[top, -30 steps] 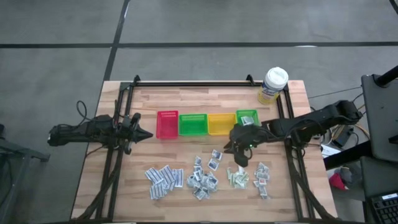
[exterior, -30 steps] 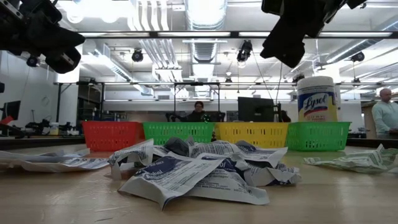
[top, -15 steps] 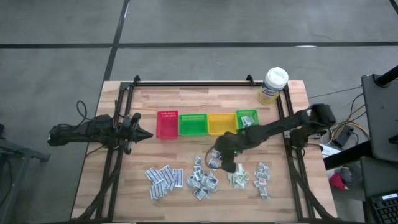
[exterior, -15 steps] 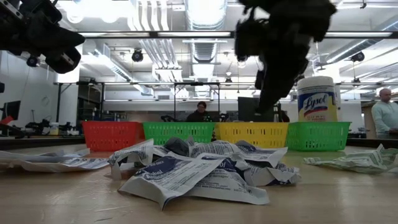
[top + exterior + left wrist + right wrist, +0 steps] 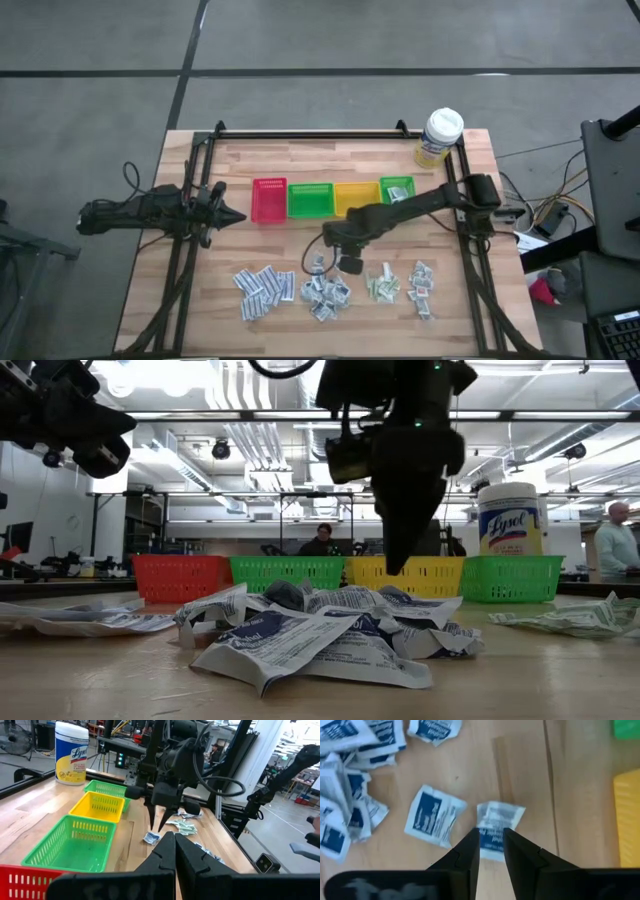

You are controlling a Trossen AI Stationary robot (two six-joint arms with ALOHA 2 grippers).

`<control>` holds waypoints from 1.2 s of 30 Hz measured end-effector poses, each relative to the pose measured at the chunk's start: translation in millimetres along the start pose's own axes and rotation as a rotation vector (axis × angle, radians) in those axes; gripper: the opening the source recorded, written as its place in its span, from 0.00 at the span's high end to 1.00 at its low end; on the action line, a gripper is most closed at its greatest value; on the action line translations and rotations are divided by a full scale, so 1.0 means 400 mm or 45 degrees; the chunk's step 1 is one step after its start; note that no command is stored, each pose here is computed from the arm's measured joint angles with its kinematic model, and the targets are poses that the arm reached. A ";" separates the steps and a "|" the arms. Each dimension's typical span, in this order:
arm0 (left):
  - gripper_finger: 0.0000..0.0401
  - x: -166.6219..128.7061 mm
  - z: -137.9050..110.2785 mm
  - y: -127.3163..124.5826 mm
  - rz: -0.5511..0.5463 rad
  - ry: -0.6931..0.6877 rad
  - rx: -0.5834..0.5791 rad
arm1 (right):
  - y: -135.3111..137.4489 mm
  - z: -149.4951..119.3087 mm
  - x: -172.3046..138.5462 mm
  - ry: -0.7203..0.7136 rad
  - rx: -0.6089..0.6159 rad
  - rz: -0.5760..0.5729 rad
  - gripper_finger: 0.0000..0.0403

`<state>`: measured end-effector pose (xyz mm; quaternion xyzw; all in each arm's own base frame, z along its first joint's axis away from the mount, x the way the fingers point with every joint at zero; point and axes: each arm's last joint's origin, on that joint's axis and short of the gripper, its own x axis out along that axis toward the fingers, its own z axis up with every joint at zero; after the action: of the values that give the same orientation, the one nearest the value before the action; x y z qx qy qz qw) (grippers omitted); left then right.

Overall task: Pick & Place First Aid Supplies
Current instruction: Put the blue alcohol pad into the right green bin

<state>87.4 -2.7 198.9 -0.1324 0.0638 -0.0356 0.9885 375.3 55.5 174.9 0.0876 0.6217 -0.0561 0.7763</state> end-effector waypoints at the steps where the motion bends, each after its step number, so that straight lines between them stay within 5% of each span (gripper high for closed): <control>1: 1.00 0.000 0.000 0.000 0.000 0.001 0.000 | -0.002 0.004 0.004 0.004 0.008 -0.003 0.78; 28: 1.00 0.000 -0.001 0.000 0.002 0.007 -0.001 | -0.043 -0.016 0.088 0.150 0.146 -0.127 0.65; 36: 1.00 0.000 -0.001 0.000 0.002 0.007 -0.001 | -0.043 -0.017 0.100 0.165 0.148 -0.133 0.69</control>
<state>87.3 -2.7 198.3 -0.1327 0.0668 -0.0353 0.9883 374.3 40.9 133.4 0.1035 0.6700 -0.1266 0.7242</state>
